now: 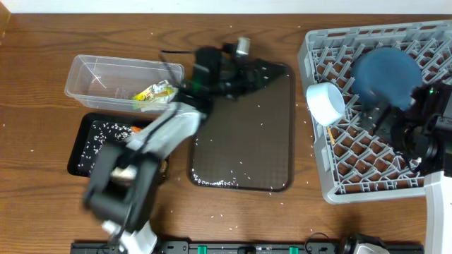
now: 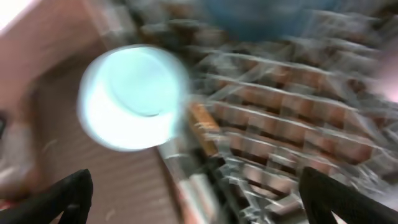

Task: Sort waste into correct bins and load items into the dishwasher rack

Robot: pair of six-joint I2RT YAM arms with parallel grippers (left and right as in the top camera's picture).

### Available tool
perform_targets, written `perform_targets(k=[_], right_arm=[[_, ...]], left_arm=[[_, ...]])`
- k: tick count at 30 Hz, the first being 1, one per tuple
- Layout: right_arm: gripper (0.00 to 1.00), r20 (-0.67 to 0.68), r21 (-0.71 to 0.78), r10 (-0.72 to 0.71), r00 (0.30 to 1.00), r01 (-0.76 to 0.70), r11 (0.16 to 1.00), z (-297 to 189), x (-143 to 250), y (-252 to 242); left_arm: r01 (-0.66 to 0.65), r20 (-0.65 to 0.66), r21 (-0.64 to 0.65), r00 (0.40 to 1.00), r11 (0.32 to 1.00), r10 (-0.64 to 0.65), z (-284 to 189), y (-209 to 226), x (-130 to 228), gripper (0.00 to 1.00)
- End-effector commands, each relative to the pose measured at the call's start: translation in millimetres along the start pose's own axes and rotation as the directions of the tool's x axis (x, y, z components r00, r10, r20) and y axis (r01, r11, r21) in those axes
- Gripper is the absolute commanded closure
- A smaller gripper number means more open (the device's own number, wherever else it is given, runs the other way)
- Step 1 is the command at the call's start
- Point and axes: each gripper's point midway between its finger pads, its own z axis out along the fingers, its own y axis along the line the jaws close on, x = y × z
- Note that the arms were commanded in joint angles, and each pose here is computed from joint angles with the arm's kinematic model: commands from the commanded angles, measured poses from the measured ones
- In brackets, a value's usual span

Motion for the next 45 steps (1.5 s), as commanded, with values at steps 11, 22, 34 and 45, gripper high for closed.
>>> perform_targets(k=[11, 22, 34, 45], right_arm=[[0.01, 0.188, -0.372, -0.489, 0.852, 0.523, 0.767, -45.5, 37.8, 118.4], [0.01, 0.286, -0.405, -0.438, 0.852, 0.521, 0.751, -78.7, 39.9, 135.5], [0.01, 0.151, -0.399, -0.41, 0.9, 0.435, 0.807, -68.2, 59.3, 119.1], [0.01, 0.359, -0.209, -0.754, 0.549, 0.835, 0.509, -80.0, 63.0, 108.9]], left_arm=[[-0.026, 0.282, -0.836, 0.836, 0.549, 0.47, -313.4, -25.9, 28.6, 0.02], [0.12, 0.371, -0.902, 0.708, 0.415, 0.602, -402.9, -53.7, 95.1, 0.02], [0.119, 0.378, -0.899, 0.697, 0.421, 0.609, -404.9, -56.5, 97.3, 0.02], [0.119, 0.377, -0.899, 0.697, 0.421, 0.609, -404.9, -56.5, 97.3, 0.02]])
